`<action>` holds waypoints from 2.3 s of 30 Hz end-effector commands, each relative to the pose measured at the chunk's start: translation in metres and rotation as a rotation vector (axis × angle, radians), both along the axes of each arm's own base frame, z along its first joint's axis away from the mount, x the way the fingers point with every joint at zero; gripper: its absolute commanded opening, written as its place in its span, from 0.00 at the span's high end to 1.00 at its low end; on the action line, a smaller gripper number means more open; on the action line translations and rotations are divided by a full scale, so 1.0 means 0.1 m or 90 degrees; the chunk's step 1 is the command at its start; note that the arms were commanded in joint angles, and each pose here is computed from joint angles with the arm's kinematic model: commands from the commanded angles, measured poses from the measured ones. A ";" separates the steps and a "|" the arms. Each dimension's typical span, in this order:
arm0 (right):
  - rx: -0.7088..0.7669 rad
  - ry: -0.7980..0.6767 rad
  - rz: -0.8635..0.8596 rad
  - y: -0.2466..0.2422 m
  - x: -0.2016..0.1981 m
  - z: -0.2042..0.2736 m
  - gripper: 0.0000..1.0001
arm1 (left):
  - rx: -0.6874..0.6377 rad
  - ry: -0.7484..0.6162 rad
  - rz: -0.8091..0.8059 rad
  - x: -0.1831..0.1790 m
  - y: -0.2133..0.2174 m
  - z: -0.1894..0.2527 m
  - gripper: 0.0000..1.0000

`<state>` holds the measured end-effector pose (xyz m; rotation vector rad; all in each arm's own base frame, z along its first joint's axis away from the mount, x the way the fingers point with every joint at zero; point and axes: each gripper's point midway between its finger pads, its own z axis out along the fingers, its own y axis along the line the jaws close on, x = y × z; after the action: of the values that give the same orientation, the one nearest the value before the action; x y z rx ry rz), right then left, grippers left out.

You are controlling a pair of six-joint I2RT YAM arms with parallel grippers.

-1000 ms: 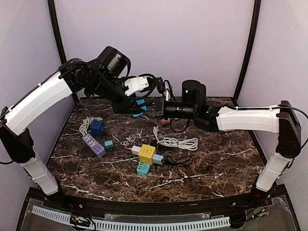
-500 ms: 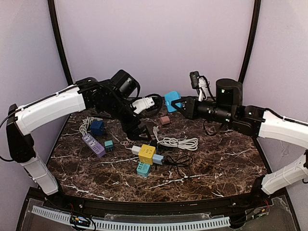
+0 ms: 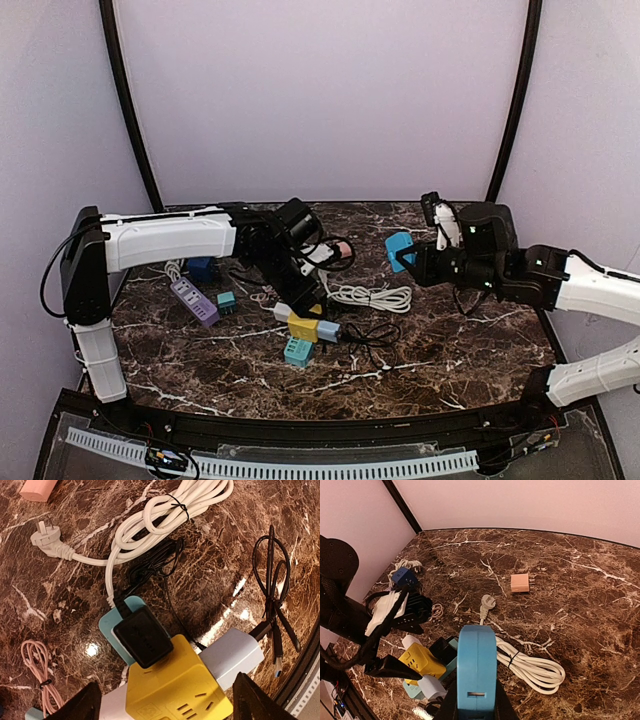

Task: Insert the plug
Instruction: Adjust the socket at the center of the board.

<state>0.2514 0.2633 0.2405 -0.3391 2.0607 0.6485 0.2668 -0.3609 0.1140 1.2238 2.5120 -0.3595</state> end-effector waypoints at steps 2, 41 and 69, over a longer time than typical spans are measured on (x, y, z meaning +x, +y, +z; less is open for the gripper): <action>0.012 -0.021 -0.023 -0.07 0.03 0.09 1.00 | -0.009 0.006 0.013 -0.05 -0.01 -0.03 0.27; -0.049 -0.032 0.056 0.24 0.11 0.10 1.00 | 0.018 -0.106 -0.271 0.10 0.10 0.68 0.05; -0.020 0.000 0.057 0.42 0.13 0.03 1.00 | 0.089 0.052 -0.131 -0.73 0.64 -0.70 0.02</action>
<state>0.2634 0.3000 0.2240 -0.4936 2.1173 0.6217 0.1929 -0.2879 0.0520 1.6833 2.4627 -0.3108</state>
